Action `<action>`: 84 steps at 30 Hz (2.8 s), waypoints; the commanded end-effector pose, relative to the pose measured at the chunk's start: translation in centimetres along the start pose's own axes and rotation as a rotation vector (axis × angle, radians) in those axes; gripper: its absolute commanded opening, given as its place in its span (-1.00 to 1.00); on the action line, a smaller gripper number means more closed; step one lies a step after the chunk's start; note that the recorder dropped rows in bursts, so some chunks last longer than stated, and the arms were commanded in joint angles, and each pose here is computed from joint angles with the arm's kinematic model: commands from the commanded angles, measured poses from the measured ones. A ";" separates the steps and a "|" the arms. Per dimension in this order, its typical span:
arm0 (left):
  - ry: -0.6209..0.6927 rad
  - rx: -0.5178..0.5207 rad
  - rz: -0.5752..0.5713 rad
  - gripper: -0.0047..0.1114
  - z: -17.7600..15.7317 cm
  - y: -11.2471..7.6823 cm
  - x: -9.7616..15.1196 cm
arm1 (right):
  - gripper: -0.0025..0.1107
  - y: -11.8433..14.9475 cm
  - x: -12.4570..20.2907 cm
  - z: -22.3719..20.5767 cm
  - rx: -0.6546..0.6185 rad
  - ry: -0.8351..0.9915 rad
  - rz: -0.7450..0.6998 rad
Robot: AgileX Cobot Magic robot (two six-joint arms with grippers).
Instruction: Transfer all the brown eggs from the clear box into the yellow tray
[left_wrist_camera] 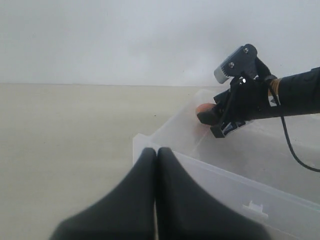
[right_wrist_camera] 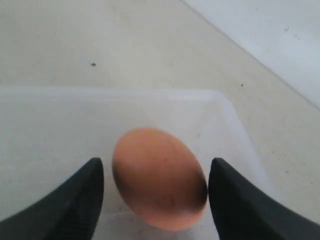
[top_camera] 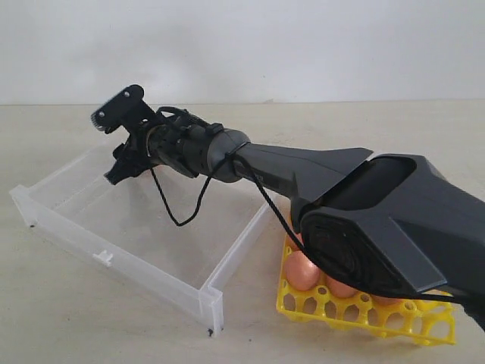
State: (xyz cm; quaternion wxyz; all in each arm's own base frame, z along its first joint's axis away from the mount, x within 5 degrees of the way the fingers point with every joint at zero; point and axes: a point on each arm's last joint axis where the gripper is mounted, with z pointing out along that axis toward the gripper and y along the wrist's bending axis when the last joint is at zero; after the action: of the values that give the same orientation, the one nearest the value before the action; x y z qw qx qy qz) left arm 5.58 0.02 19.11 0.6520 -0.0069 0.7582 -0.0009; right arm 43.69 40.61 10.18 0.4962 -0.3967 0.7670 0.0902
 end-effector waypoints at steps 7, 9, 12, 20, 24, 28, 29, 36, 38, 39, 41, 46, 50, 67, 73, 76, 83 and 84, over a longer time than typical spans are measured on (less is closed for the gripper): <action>-0.005 0.005 -0.004 -0.99 0.0 0.0 -0.1 | -0.04 -0.6 1.3 0.6 0.012 0.035 0.010; -0.005 0.005 -0.004 -0.99 0.0 0.0 -0.1 | -0.34 -0.6 1.1 0.6 0.008 0.015 0.010; -0.005 0.005 -0.004 -0.99 0.0 0.0 -0.1 | -0.93 -0.3 0.7 0.5 -0.002 -0.018 0.014; -0.005 0.005 -0.004 -0.99 0.0 0.0 -0.1 | -0.96 0.5 -3.8 -1.6 -0.030 -0.164 0.036; -0.005 0.005 -0.004 -0.99 0.0 0.0 -0.1 | -0.96 0.6 -5.5 -3.1 -0.029 -0.129 0.166; -0.005 0.005 -0.004 -0.99 0.0 0.0 -0.1 | -0.96 0.0 -5.0 -4.2 0.020 0.078 0.272; -0.005 0.005 -0.004 -0.99 0.0 0.0 -0.1 | -0.96 -0.1 -4.4 -4.3 0.032 0.147 0.282; -0.005 0.005 -0.004 -0.99 0.0 0.0 -0.1 | -0.96 0.5 -2.3 -4.9 -0.010 0.402 0.224; -0.005 0.005 -0.004 -0.99 0.0 0.0 -0.1 | -0.96 1.0 -2.5 -4.9 -0.073 0.383 0.220; -0.005 0.005 -0.004 -0.99 0.0 0.0 -0.1 | -0.96 1.1 -2.5 -4.8 -0.110 0.362 0.237; -0.005 0.005 -0.004 -0.99 0.0 0.0 -0.1 | -0.96 1.4 -2.6 -4.6 -0.205 0.321 0.298; -0.005 0.005 -0.004 -0.99 0.0 0.0 -0.1 | -0.96 1.6 -1.0 -4.3 -0.483 0.281 0.413; -0.005 0.005 -0.004 -0.99 0.0 0.0 -0.1 | -0.96 1.1 0.7 -4.9 -0.631 0.363 0.412; -0.005 0.005 -0.004 -0.99 0.0 0.0 -0.1 | -0.23 0.0 -6.2 -7.7 -0.443 0.017 -0.036; -0.005 0.005 -0.004 -0.99 0.0 0.0 -0.1 | 0.07 1.8 -6.1 -5.5 -0.192 -0.117 -0.259; -0.005 0.005 -0.004 -0.99 0.0 0.0 -0.1 | 0.07 1.7 -3.8 -3.5 -0.157 -0.111 -0.204; -0.005 0.005 -0.004 -0.99 0.0 0.0 -0.1 | 0.07 1.2 -2.5 -2.6 -0.152 -0.076 0.040; -0.005 0.005 -0.004 -0.99 0.0 0.0 -0.1 | 0.07 0.9 -2.4 -2.5 -0.140 -0.084 0.052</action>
State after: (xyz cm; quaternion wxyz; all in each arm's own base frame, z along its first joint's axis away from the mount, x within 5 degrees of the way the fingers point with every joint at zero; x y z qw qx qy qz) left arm 5.58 0.02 19.11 0.6520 -0.0069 0.7582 -0.0009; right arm 40.94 41.76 12.61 0.4820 -0.4275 0.7452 0.1719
